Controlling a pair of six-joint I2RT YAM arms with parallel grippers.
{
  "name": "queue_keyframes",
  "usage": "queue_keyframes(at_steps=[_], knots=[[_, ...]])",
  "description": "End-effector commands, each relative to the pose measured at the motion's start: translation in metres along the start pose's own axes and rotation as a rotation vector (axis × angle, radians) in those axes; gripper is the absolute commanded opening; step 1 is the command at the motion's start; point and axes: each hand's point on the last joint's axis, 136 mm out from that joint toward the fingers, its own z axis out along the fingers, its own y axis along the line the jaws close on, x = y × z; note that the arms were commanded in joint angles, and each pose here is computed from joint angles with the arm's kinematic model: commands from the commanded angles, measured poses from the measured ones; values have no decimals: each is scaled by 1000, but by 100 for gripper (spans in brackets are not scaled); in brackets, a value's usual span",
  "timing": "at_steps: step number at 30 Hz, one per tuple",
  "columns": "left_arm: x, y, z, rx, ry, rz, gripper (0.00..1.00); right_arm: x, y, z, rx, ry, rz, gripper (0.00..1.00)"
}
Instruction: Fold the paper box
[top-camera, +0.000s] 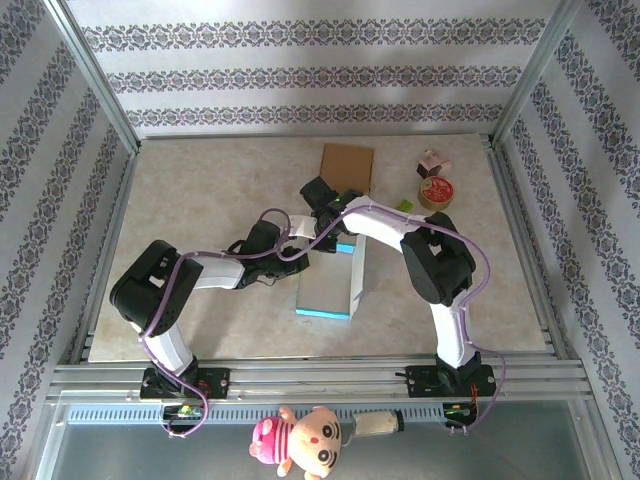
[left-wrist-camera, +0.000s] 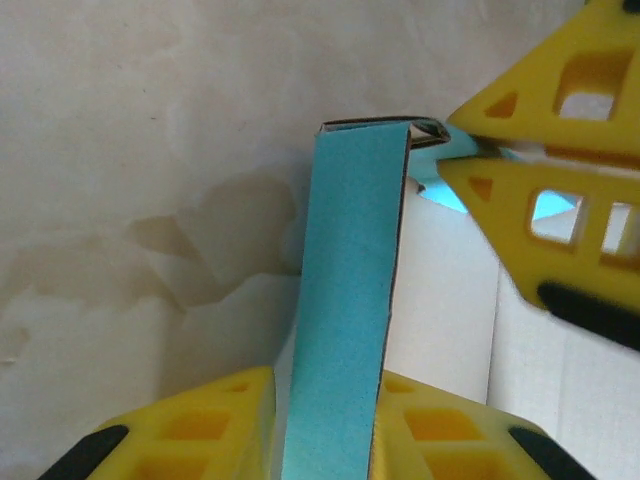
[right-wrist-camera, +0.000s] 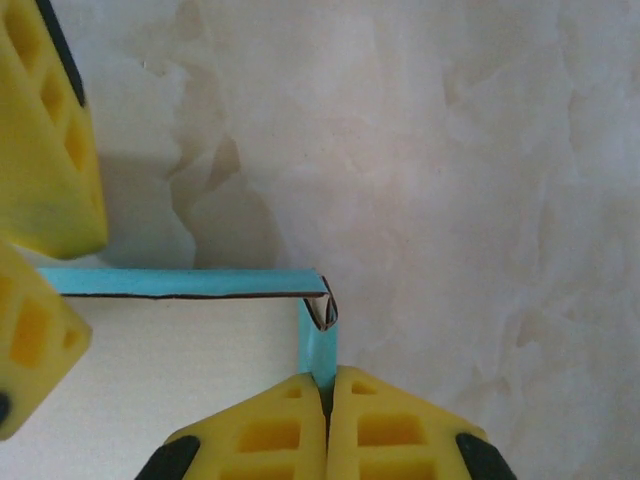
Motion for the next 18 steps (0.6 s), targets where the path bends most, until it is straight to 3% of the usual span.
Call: queue_keyframes(at_steps=[1, 8, 14, 18], knots=[[-7, -1, 3, -29, -32, 78, 26, 7, 7, 7, 15, 70, -30, 23], [-10, 15, -4, -138, -48, 116, 21, 29, 4, 0, 26, 207, -45, 35], [-10, 12, -3, -125, -46, 113, 21, 50, 6, 1, -31, 337, -44, 37], [-11, 11, -3, -121, -46, 112, 21, 52, 5, 8, -44, 353, -41, 38]])
